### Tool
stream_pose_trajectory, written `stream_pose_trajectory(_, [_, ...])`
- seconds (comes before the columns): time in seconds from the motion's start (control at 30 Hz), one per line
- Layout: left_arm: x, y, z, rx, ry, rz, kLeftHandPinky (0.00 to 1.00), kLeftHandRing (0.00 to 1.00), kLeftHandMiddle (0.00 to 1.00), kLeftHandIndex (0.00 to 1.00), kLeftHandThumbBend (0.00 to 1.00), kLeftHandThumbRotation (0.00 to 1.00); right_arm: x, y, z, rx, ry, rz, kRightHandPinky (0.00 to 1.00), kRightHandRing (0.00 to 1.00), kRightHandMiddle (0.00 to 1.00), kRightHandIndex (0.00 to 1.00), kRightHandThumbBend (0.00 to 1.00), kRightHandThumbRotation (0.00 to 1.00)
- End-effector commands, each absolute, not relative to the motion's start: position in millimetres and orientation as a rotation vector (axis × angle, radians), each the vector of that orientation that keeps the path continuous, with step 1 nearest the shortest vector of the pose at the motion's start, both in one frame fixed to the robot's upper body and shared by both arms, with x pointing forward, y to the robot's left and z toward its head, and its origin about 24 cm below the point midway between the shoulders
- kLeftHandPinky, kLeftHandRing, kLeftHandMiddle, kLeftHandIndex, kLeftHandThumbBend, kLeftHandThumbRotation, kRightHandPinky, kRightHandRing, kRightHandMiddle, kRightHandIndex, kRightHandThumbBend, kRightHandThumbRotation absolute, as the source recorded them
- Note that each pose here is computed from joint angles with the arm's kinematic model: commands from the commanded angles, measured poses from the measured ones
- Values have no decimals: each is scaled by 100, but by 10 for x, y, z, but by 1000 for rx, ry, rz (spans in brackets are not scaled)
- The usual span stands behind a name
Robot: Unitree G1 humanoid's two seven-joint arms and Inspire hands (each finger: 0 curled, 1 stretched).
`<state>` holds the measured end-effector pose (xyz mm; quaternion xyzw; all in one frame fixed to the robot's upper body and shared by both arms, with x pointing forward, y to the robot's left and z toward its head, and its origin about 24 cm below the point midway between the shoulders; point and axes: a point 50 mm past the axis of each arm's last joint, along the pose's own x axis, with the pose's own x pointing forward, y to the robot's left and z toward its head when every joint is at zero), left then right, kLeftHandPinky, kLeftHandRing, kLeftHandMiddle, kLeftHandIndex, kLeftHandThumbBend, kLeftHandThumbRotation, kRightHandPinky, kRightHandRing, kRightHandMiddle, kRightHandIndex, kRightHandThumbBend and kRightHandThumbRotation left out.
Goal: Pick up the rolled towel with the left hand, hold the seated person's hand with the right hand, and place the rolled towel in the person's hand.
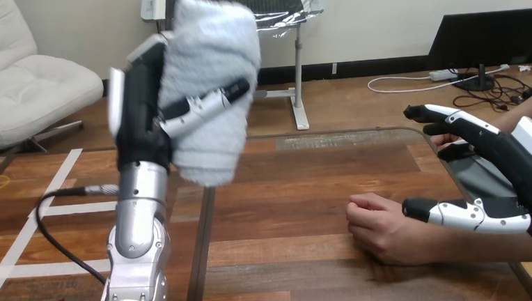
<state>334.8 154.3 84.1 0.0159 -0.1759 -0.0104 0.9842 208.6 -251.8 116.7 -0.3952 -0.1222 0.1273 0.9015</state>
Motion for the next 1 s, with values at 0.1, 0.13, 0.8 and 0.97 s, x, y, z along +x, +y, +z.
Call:
stream_pose_trajectory(0.1, [3536,1526,1125,7,-443,-56,32,38,43,43,59,0,2245,-2500,1330,-920,-313,291,72,87,91,90,88,51])
stream_pose_trajectory(0.13, [3540,1525,1119,8,-439,-58,32,38,43,43,60,0,2250,-2500,1330,-925,-313,292,72,87,91,90,88,51])
stream_pose_trajectory(0.8, [3566,1509,985,-38,-377,-102,29,34,40,41,59,0,2391,-2500,1367,-1068,-291,352,85,90,91,91,94,40])
stream_pose_trajectory(0.97, [3564,1517,951,-43,-362,-104,29,34,40,41,58,0,2431,-2500,1367,-1103,-276,375,88,90,90,91,96,39])
